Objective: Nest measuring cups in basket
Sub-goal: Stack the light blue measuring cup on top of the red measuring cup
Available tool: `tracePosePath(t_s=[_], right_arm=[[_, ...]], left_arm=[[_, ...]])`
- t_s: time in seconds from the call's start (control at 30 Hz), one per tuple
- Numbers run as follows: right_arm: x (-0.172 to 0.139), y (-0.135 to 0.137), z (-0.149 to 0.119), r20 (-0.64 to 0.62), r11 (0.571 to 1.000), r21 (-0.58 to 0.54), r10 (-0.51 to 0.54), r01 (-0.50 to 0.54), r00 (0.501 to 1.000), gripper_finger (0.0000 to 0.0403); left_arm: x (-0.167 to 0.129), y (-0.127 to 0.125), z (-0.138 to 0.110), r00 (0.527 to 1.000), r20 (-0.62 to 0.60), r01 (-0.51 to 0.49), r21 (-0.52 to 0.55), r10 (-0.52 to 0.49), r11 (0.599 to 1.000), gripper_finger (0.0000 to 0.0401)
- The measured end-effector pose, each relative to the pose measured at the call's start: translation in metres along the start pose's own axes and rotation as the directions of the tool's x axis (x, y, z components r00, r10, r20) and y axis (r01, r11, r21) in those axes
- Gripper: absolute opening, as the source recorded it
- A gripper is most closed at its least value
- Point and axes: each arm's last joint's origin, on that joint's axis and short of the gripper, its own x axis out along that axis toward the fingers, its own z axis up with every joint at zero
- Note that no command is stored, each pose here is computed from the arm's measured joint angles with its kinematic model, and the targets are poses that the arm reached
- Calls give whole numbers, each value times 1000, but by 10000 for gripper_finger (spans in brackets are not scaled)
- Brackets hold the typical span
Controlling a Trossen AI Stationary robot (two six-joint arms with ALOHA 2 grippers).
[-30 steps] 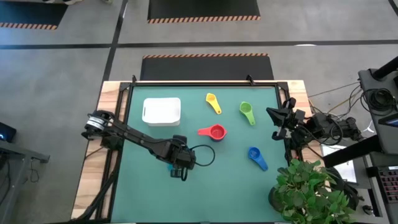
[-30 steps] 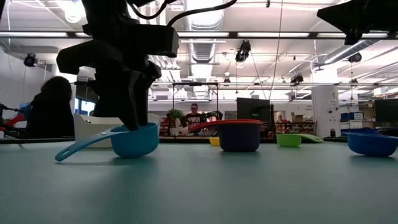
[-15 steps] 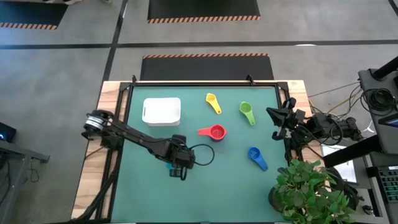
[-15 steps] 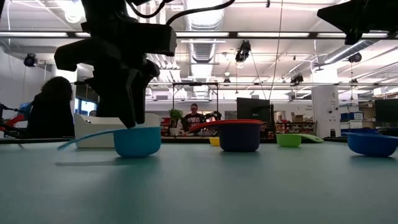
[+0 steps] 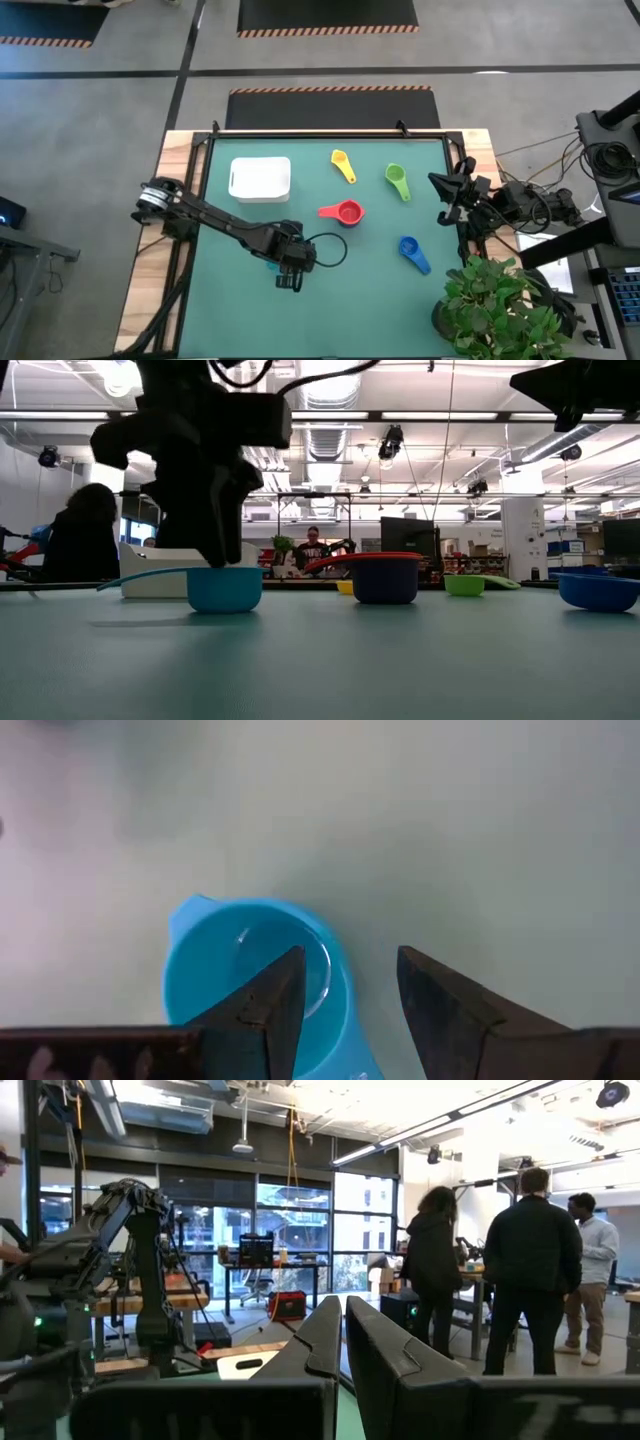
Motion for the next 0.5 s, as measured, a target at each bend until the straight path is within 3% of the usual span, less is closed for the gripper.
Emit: tracePosePath(t_s=[0.23, 0.5], right_arm=[[0, 0, 0, 0, 1000, 0, 0, 0, 1000, 9], [0, 0, 0, 0, 1000, 0, 0, 0, 1000, 9]], left_arm=[[7, -1, -1, 1000, -27, -9, 5, 9, 1000, 118], [10, -1, -2, 999, -36, -12, 3, 12, 1000, 38]])
